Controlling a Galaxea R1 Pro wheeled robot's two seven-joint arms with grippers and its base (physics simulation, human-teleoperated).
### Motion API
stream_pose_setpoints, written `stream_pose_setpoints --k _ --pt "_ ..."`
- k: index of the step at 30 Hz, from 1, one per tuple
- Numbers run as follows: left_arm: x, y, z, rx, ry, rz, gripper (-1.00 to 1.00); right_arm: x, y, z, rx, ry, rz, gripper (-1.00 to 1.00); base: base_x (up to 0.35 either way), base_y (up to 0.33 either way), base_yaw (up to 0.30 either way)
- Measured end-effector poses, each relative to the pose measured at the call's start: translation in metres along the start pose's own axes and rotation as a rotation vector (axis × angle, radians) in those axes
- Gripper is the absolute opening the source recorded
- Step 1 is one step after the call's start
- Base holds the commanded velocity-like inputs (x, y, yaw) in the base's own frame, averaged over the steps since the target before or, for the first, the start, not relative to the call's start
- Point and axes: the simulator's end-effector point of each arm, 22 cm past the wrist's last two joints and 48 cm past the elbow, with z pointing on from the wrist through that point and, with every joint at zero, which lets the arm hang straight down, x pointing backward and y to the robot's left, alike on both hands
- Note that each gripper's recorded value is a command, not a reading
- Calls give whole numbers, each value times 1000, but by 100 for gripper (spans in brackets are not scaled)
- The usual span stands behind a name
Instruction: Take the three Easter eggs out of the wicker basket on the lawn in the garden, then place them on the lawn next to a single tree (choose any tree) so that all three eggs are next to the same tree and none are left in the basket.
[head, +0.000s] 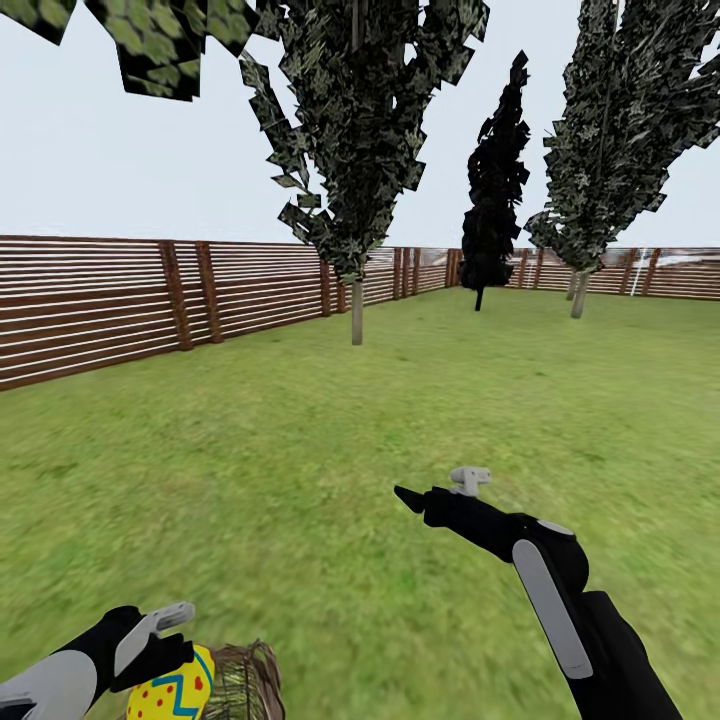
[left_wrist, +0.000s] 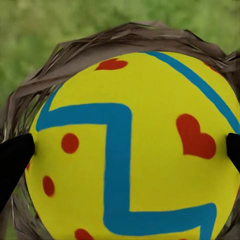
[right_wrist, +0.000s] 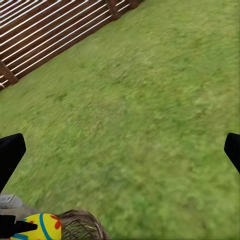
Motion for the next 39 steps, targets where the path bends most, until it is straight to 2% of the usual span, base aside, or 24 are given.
stream_pose_setpoints --k 26,39 --pt "-18 -3 -44 0 1 1 -100 -44 17 -8 1 1 0 100 0 0 0" --pt "-16 -2 -61 -5 16 2 -100 -65 26 -12 1 2 0 100 0 0 0"
